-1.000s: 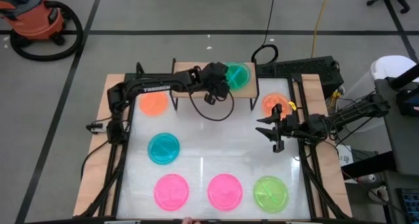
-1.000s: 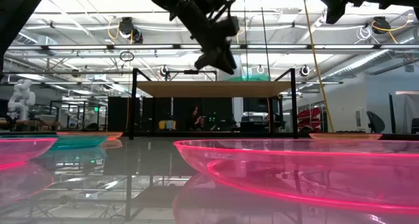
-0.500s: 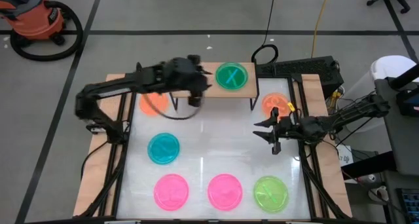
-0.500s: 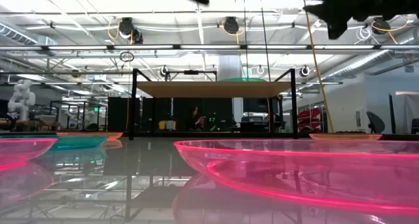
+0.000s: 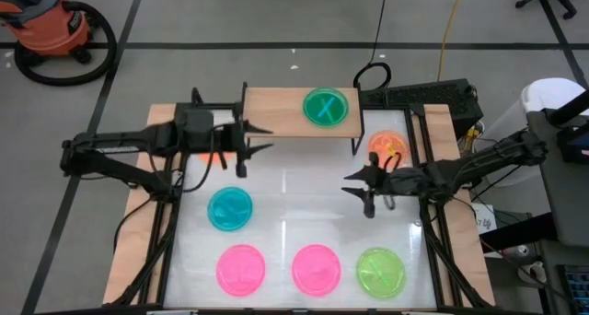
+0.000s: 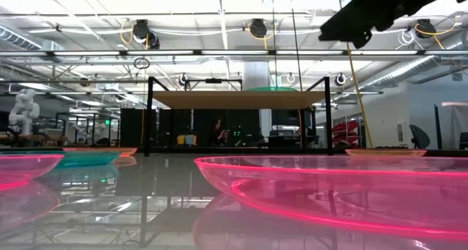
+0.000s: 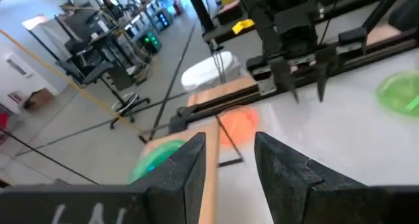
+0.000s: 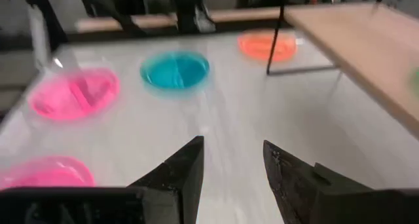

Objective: Place and stack plates onto a shelf
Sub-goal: Stack the green transparent plate on the blue transparent plate on the shelf, then stack the blue transparent plate on the green transparent plate on the shelf

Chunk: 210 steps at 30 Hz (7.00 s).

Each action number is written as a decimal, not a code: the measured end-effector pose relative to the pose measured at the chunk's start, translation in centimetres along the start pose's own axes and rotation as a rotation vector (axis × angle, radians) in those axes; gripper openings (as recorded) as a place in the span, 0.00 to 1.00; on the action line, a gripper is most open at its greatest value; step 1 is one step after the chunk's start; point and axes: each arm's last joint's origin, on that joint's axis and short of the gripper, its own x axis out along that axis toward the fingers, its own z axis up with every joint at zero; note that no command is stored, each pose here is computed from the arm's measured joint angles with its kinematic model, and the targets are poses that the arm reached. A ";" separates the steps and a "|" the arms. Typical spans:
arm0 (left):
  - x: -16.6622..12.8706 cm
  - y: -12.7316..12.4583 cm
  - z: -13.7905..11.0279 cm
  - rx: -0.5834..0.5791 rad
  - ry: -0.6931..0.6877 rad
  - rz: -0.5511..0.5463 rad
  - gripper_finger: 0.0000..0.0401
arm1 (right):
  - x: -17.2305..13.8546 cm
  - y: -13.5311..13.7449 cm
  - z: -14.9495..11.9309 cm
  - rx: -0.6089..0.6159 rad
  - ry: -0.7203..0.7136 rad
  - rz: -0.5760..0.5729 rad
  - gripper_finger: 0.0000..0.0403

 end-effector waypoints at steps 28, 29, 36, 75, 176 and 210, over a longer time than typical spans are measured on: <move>-0.5 -7.4 -10.3 -0.173 -0.306 0.012 0.34 | 1.6 4.6 -5.1 0.281 0.700 0.158 0.35; -0.5 -7.4 -10.3 -0.173 -0.306 0.012 0.34 | 1.7 4.8 -5.4 0.287 0.714 0.151 0.35; -0.5 -7.4 -10.4 -0.180 -0.295 0.007 0.34 | 3.1 5.9 -7.7 0.312 0.864 0.121 0.35; -0.4 -7.5 -10.4 -0.202 -0.283 -0.004 0.34 | 2.0 11.2 -5.5 -0.083 1.099 0.278 0.35; -0.4 -7.4 -10.4 -0.219 -0.293 -0.002 0.34 | 2.8 -20.3 5.6 0.624 -0.139 -0.541 0.06; -1.6 -12.8 -7.8 -0.193 0.417 -0.190 0.34 | -3.3 -7.5 5.0 0.177 -0.167 0.032 0.41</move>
